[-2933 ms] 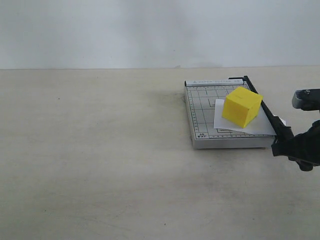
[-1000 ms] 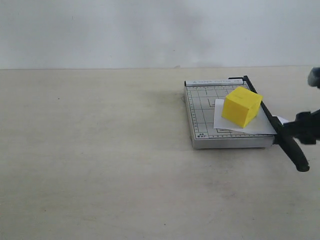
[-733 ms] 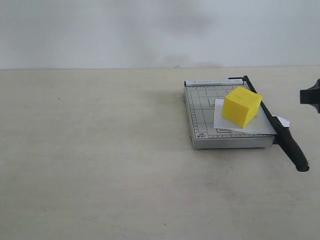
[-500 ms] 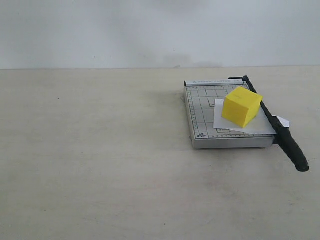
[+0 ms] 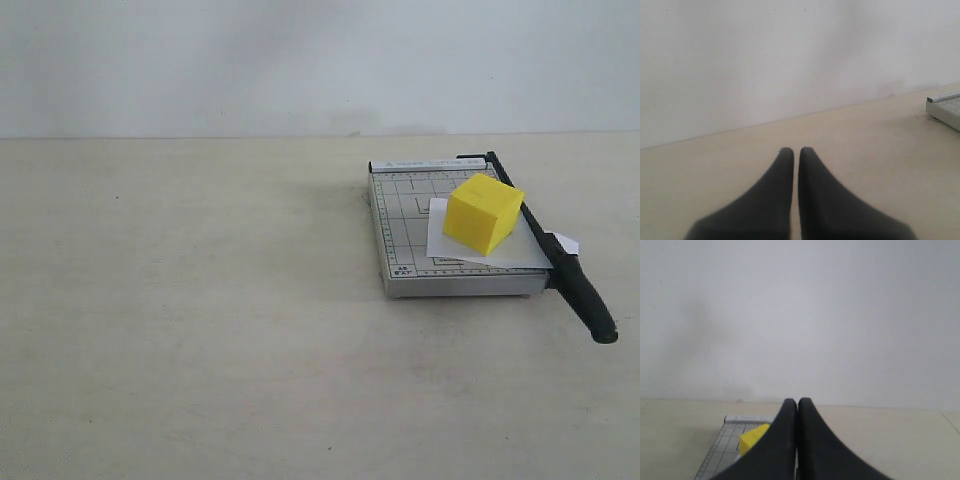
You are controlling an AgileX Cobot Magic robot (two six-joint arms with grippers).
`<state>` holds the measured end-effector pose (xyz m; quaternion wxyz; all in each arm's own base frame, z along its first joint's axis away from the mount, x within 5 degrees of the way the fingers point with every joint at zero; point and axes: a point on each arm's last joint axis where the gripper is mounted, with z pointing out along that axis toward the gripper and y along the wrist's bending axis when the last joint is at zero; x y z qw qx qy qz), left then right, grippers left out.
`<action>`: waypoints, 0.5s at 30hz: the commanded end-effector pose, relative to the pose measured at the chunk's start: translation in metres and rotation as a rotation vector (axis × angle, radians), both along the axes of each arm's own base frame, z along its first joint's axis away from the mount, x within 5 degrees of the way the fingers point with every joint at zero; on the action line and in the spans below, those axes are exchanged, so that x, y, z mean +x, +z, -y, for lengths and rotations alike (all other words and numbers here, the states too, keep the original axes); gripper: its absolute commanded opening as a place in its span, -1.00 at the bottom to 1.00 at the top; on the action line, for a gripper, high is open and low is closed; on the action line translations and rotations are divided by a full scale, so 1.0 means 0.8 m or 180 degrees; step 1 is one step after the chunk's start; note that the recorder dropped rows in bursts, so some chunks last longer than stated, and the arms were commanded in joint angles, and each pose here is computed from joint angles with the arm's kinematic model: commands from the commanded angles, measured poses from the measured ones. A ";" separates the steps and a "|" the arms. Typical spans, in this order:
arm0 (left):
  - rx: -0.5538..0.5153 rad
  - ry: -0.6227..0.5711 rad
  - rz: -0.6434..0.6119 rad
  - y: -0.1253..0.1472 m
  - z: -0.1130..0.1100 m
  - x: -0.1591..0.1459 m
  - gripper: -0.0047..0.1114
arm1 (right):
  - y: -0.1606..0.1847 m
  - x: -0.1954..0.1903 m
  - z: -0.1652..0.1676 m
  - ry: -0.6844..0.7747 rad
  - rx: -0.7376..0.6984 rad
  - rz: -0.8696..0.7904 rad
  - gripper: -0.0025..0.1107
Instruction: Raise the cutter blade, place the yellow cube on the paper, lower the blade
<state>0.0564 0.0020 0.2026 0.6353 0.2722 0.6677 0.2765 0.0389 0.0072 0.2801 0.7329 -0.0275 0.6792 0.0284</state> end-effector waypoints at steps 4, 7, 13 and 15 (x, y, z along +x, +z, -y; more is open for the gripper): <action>-0.0007 0.0007 0.0000 -0.001 0.000 0.000 -0.84 | 0.004 -0.006 0.000 0.0007 0.0101 0.0129 -0.96; -0.0007 0.0007 0.0000 -0.001 0.000 0.000 -0.84 | 0.004 -0.006 0.000 0.0007 0.0106 0.0129 -0.96; -0.0007 0.0007 0.0000 -0.001 0.000 0.000 -0.84 | 0.004 -0.006 0.000 0.0007 0.0106 0.0129 -0.96; -0.0007 0.0007 0.0000 -0.001 0.000 0.000 -0.84 | 0.003 -0.006 0.000 0.0005 0.0106 0.0131 -0.96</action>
